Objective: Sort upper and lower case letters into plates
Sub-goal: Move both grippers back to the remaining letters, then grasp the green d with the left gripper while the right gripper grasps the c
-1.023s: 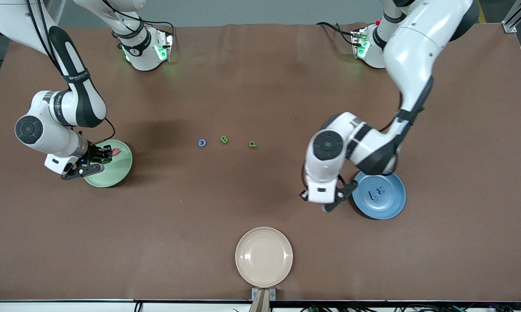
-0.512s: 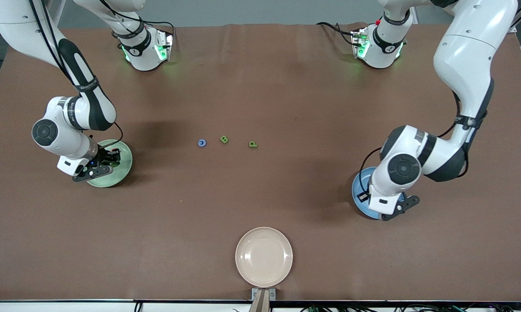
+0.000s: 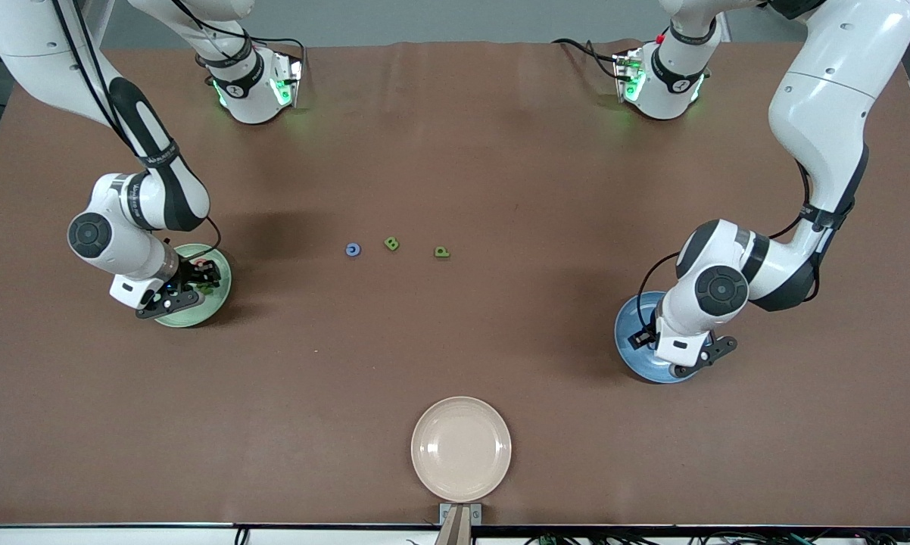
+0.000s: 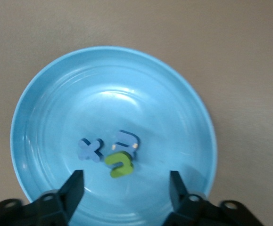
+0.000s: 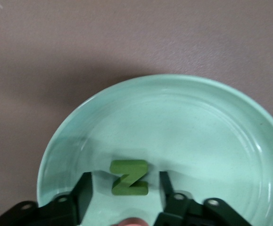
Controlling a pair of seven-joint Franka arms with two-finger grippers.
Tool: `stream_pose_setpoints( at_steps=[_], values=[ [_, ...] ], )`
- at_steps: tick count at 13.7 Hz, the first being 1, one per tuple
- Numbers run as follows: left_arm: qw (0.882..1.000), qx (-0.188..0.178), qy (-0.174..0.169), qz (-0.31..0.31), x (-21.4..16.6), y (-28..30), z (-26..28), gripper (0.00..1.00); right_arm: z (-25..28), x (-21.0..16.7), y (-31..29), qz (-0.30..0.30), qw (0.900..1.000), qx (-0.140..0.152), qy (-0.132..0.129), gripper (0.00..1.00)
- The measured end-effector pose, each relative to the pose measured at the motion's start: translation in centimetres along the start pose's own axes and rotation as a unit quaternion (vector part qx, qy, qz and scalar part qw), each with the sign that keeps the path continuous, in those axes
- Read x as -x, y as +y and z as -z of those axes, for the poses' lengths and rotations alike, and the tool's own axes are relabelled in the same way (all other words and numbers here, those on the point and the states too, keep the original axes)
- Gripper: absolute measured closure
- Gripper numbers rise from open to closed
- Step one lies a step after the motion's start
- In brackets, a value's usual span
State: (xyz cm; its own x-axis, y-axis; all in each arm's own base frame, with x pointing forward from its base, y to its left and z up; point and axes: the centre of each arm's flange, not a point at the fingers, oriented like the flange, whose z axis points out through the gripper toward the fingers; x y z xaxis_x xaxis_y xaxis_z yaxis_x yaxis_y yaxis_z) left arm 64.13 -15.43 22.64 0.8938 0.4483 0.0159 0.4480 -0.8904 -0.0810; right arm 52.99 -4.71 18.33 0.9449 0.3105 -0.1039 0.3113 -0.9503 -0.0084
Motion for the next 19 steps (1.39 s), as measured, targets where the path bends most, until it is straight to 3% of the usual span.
stream_pose_setpoints(
  at_steps=[1, 3, 7, 10, 12, 15, 19],
  values=[
    [1.000, 0.008, 0.004, -0.004, 0.8, 1.1, 1.4, 0.03, 0.7, -0.1, -0.2, -0.002, 1.000, -0.002, -0.008, 0.19],
    [1.000, 0.018, 0.003, 0.005, 4.0, 4.2, 4.4, 0.01, 3.6, -0.3, -1.4, -0.018, 1.000, -0.002, -0.021, 0.00],
    [0.998, 0.036, -0.008, 0.046, 12.7, 10.9, 6.9, 0.01, 8.7, -1.8, -9.5, -0.069, 0.997, 0.014, -0.028, 0.00],
    [0.995, 0.036, -0.017, 0.091, 19.7, 15.1, 6.3, 0.01, 9.4, -2.6, -17.9, -0.100, 0.994, 0.027, -0.024, 0.00],
    [0.991, 0.046, -0.027, 0.126, 23.8, 17.5, 5.6, 0.01, 9.2, -2.8, -23.1, -0.126, 0.992, 0.019, -0.010, 0.00],
    [0.981, 0.060, -0.045, 0.178, 28.1, 19.7, 4.5, 0.01, 8.4, -2.6, -29.5, -0.160, 0.987, -0.008, 0.002, 0.00],
    [0.957, 0.064, -0.068, 0.276, 30.9, 21.7, 3.3, 0.02, 5.9, -2.7, -33.6, -0.190, 0.981, -0.020, 0.022, 0.00]
  ],
)
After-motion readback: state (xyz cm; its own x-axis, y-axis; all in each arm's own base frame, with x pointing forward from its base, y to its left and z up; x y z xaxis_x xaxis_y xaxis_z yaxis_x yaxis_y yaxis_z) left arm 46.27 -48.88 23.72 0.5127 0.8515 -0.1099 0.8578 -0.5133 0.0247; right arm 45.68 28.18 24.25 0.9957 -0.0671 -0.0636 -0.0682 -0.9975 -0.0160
